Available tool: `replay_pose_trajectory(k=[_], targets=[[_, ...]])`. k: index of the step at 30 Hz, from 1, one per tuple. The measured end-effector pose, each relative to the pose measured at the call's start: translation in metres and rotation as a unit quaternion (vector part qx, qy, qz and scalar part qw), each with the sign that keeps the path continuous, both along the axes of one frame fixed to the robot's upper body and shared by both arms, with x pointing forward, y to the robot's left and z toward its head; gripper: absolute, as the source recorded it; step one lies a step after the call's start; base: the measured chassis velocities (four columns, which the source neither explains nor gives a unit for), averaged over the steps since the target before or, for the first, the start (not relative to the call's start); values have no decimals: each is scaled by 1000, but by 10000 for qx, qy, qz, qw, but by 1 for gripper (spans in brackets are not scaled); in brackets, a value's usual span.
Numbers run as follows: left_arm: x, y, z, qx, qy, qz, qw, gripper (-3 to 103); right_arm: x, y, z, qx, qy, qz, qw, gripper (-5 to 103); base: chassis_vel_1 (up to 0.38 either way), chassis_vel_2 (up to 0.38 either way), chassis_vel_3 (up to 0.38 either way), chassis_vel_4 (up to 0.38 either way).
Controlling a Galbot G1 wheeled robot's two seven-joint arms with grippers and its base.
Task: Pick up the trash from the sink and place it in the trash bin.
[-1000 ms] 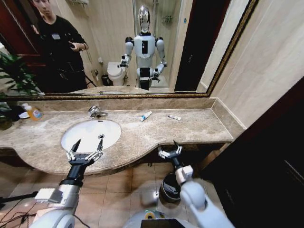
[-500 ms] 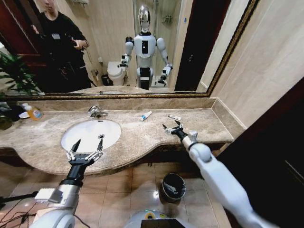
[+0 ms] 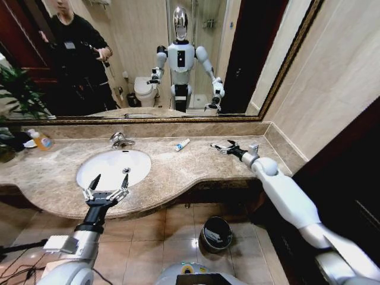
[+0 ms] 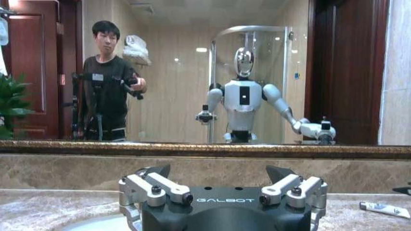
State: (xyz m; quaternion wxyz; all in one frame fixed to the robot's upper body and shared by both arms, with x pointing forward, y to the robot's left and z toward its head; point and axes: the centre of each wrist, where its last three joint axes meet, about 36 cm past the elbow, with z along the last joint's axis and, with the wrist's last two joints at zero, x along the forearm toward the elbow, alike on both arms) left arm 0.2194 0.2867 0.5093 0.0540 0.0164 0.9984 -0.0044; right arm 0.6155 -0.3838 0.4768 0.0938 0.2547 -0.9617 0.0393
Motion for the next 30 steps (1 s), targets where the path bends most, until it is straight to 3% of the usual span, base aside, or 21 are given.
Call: replay_pose_trajectory(k=[7, 12, 19, 25, 26, 30], targets=[[0, 0, 0, 0, 0, 0, 10000, 100, 30, -2, 4, -38, 155, 190, 9997, 100, 0, 0, 0, 0], [0, 0, 0, 0, 0, 1, 10000, 100, 60, -16, 6, -315, 354, 406, 9981, 100, 0, 0, 0, 0], [0, 0, 0, 0, 0, 0, 10000, 100, 71, -23, 8, -566, 458, 527, 9960, 100, 0, 0, 0, 0], [0, 0, 0, 0, 0, 0, 10000, 100, 75, -17, 5, -694, 564, 659, 9938, 91, 0, 0, 0, 0], [0, 0, 0, 0, 0, 0, 10000, 100, 77, -14, 3, -692, 598, 667, 9936, 85, 0, 0, 0, 0], [0, 0, 0, 0, 0, 0, 10000, 100, 80, -12, -2, -633, 693, 628, 9936, 83, 0, 0, 0, 0]])
